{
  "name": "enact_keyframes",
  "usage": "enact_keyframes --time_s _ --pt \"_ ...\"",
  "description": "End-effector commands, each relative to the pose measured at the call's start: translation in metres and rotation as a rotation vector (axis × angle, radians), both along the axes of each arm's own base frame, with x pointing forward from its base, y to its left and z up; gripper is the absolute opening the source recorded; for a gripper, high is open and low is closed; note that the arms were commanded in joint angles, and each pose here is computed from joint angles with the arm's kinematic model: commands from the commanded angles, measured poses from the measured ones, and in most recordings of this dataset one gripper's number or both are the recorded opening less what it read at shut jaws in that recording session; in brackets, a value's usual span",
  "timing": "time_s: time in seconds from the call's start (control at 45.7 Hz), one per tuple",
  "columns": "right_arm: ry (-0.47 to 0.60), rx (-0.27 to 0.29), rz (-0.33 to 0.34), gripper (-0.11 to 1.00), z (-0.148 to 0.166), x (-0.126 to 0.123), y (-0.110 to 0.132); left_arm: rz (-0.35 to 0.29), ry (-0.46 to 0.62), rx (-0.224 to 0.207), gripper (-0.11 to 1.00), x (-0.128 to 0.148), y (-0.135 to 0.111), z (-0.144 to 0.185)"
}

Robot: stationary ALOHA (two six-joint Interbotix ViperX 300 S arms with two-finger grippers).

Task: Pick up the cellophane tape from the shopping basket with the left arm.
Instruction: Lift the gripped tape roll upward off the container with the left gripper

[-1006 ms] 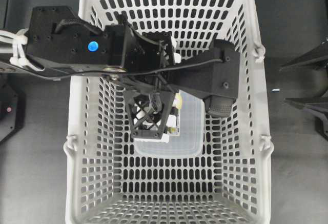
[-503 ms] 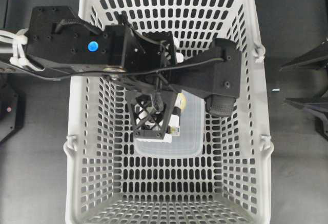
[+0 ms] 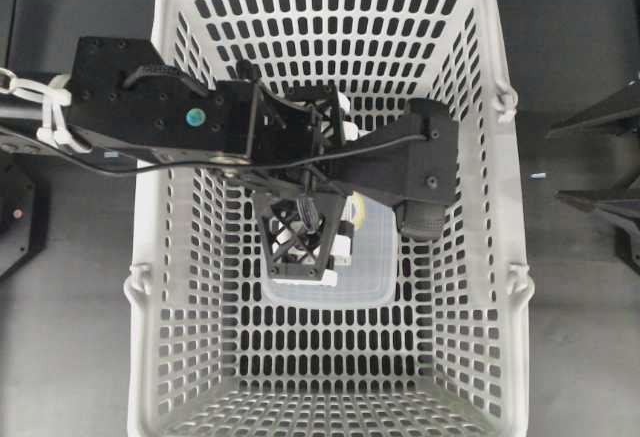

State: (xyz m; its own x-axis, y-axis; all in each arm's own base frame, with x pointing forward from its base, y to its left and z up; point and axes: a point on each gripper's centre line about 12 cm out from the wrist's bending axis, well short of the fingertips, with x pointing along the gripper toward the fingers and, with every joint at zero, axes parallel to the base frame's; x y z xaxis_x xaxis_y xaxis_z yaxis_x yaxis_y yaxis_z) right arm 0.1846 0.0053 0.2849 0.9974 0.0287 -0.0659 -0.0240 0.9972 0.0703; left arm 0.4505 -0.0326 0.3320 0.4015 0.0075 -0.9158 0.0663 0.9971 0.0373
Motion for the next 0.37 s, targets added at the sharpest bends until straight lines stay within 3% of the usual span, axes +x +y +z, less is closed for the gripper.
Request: enact_keyframes --time_s 0.0,0.35 --pt "-0.018 0.004 0.001 0.72 0.0059 0.0016 0.0003 -0.005 -0.046 -0.002 0.51 -0.0067 -0.0013 0.0177" --pt "-0.023 0.004 0.0 0.72 0.0067 0.0009 0.0 -0.007 -0.058 -0.005 0.51 -0.0146 -0.0027 0.011"
